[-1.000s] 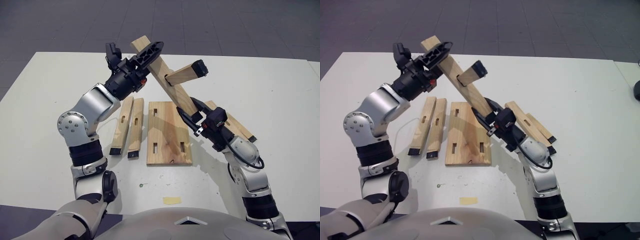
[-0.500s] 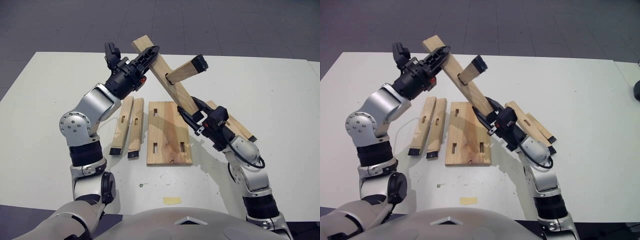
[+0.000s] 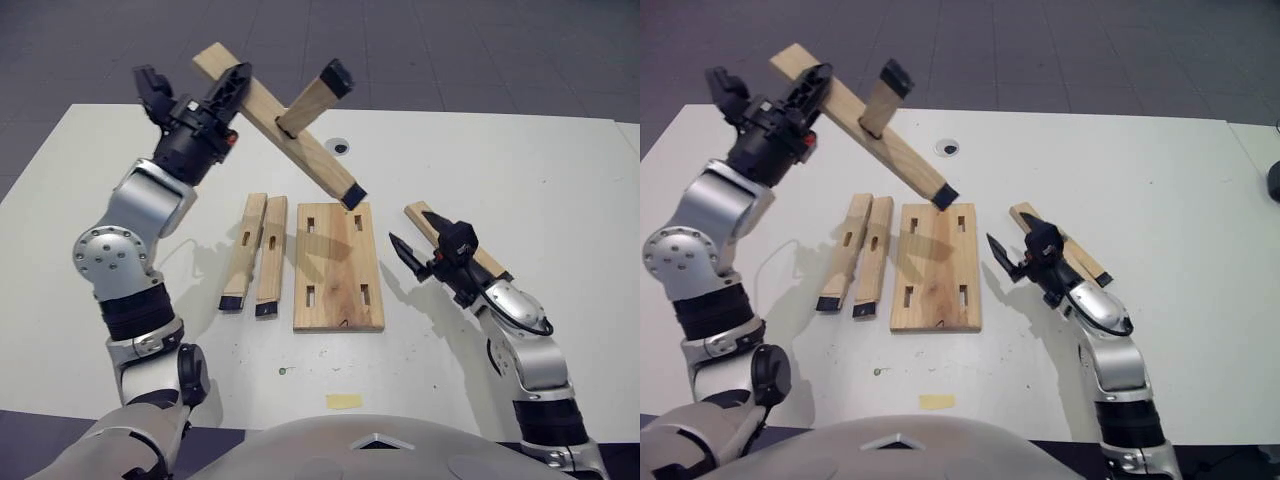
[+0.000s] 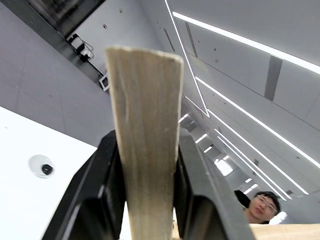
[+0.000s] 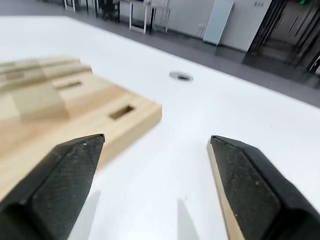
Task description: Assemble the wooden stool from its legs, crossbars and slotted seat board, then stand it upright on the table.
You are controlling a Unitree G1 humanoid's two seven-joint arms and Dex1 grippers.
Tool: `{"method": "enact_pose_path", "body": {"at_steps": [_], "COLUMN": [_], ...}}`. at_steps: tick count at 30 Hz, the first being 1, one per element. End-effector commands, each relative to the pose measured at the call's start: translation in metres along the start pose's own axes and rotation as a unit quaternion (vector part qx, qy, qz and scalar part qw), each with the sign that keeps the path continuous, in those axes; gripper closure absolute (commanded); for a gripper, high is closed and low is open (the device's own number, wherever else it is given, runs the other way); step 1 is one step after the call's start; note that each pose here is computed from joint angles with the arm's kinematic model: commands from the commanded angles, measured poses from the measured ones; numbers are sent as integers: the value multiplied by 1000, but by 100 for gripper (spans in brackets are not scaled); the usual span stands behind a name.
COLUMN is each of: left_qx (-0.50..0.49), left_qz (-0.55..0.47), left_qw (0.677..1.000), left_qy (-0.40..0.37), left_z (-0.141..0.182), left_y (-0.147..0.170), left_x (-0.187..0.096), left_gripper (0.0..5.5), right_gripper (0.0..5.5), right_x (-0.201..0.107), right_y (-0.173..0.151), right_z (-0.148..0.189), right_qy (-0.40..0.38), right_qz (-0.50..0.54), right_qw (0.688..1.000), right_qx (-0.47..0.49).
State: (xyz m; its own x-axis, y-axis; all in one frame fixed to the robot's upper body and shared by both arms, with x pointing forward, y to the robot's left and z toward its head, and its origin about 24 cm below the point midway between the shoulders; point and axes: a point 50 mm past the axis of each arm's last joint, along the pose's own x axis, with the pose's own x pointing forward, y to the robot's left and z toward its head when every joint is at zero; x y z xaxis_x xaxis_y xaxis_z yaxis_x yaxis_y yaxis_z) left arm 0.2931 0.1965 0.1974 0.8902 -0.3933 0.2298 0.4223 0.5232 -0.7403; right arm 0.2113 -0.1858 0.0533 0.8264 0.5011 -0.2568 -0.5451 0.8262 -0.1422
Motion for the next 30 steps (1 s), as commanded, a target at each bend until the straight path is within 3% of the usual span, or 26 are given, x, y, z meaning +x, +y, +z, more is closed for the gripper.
{"method": "enact_pose_path", "body": {"at_steps": [1, 7, 18, 30], "left_qx": [96, 203, 255, 200], "left_qz": [53, 82, 95, 34], "left_qw": [994, 974, 959, 972], "left_qy": [5, 56, 75, 118], "left_z": [9, -6, -28, -100], "left_y": [15, 23, 33, 14], "left_x": [-17, -22, -17, 15], "left_gripper": [446, 446, 446, 446], "right_gripper": [93, 11, 10, 10], "right_x": [-7, 10, 11, 19], "right_y": [9, 39, 41, 18], "right_z": [-17, 3, 3, 22], "right_qy": [78, 18, 1, -68], "right_qz": [52, 135, 138, 34], "right_qw": [996, 991, 990, 997], "right_qx": [-14, 6, 9, 34]}}
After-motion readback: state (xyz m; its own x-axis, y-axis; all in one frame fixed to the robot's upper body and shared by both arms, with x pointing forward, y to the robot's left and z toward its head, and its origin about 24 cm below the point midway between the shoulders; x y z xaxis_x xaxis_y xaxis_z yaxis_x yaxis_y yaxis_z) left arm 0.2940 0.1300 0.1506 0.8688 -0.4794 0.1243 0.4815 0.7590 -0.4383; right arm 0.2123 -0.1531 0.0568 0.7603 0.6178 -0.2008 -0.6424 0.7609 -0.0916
